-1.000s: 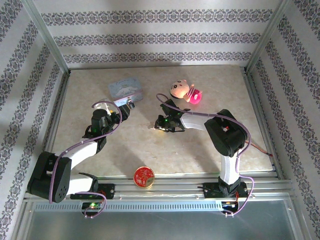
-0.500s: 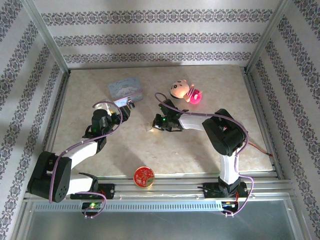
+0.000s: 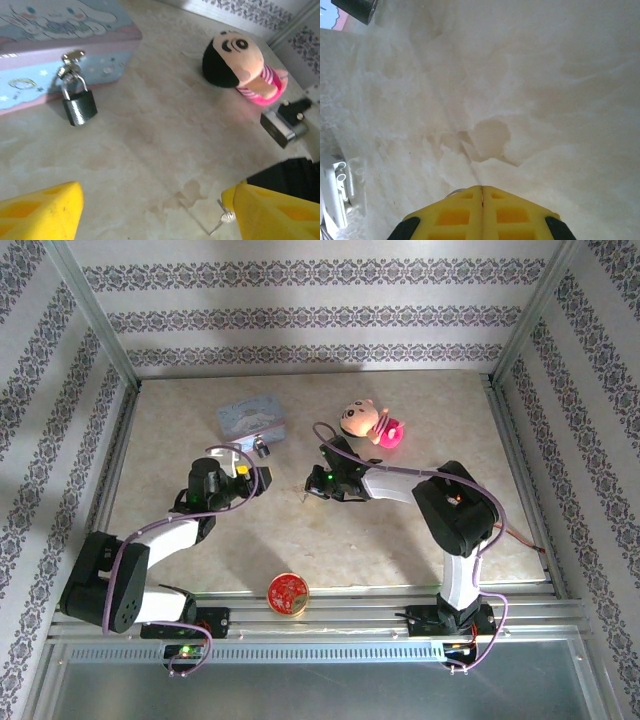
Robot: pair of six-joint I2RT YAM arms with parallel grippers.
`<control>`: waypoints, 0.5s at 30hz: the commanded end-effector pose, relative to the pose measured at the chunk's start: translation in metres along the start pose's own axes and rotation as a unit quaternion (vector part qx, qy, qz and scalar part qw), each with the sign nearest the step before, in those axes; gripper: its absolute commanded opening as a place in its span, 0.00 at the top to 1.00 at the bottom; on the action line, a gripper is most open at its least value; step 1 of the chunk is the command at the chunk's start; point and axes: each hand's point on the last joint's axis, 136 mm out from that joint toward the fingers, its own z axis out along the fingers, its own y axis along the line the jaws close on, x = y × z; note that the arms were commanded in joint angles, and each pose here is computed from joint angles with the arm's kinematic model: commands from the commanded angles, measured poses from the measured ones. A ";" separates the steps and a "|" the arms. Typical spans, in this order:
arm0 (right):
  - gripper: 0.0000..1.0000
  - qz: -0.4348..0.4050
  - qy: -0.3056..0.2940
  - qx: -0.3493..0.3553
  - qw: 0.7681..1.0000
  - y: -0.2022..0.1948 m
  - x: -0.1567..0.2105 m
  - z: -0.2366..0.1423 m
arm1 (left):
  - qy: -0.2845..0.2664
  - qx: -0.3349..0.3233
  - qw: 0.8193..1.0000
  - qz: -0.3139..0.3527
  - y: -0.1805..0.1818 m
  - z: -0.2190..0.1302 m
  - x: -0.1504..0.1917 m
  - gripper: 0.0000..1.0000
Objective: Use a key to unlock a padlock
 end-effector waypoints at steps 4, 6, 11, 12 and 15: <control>1.00 -0.020 -0.014 -0.024 0.999 0.019 -0.003 -0.020 | 0.022 0.063 0.997 0.042 -0.022 0.009 0.026 0.32; 1.00 -0.035 -0.020 -0.027 0.999 0.025 -0.006 -0.027 | 0.018 0.086 0.995 0.047 -0.032 0.012 0.029 0.31; 1.00 -0.080 -0.050 -0.022 0.995 0.034 -0.013 -0.051 | 0.005 0.136 0.988 0.067 -0.053 0.014 0.025 0.32; 1.00 -0.087 -0.054 -0.023 0.994 0.037 -0.014 -0.055 | 0.002 0.144 0.987 0.074 -0.057 0.014 0.023 0.32; 1.00 -0.101 -0.066 -0.029 0.992 0.045 -0.017 -0.068 | -0.007 0.164 0.982 0.098 -0.069 0.010 0.017 0.34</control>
